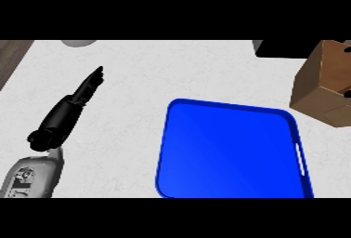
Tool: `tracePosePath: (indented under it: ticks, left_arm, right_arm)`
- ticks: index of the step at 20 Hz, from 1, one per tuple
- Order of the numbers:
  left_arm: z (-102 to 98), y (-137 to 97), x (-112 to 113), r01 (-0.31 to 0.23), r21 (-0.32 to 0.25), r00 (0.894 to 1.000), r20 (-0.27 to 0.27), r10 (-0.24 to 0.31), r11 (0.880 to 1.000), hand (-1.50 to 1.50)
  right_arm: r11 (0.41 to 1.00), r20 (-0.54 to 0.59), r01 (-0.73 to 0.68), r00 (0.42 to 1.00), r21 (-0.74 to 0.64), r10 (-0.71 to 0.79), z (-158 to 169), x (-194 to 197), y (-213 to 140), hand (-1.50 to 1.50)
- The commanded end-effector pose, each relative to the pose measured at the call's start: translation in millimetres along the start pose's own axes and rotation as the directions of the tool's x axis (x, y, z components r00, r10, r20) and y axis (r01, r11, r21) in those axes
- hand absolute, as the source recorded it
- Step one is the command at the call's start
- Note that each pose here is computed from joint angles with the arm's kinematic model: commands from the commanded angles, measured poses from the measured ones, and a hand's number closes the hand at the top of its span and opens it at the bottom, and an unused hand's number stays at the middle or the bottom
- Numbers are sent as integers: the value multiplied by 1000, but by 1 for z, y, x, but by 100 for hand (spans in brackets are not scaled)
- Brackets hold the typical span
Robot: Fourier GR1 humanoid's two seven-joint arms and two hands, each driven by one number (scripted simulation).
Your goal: Pick the croissant from the tray and place it in the cardboard box
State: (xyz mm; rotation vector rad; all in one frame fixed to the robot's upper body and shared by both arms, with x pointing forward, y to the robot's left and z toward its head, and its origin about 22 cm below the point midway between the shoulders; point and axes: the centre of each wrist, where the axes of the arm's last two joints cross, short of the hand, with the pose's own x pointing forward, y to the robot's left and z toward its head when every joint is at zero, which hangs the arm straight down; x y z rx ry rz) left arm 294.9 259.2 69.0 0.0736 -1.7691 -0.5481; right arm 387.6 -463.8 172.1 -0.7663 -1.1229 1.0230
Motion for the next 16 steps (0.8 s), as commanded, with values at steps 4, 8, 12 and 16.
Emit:
tracePosePath:
  ticks: [4, 8, 12, 16]
  left_arm:
    - [3, -4, -6, -12, 13, 1000, -14, 12, 1000, 0]
    - [0, 7, -2, 8, 10, 1000, -13, -8, 1000, 0]
    - [-2, 0, 3, 10, -2, 1000, 2, -10, 1000, 0]
    - [6, -4, -8, -8, -2, 1000, 9, 8, 1000, 0]
  right_arm:
    - [830, 350, 521, 829, -199, -437, -5, 5, -10, -150]
    - [582, 387, 787, 610, -202, -691, -1, -10, -6, -150]
    - [425, 363, 860, 507, -283, -782, 19, -42, -2, -150]
    - [341, 392, 862, 481, -376, -784, 38, -58, -17, -150]
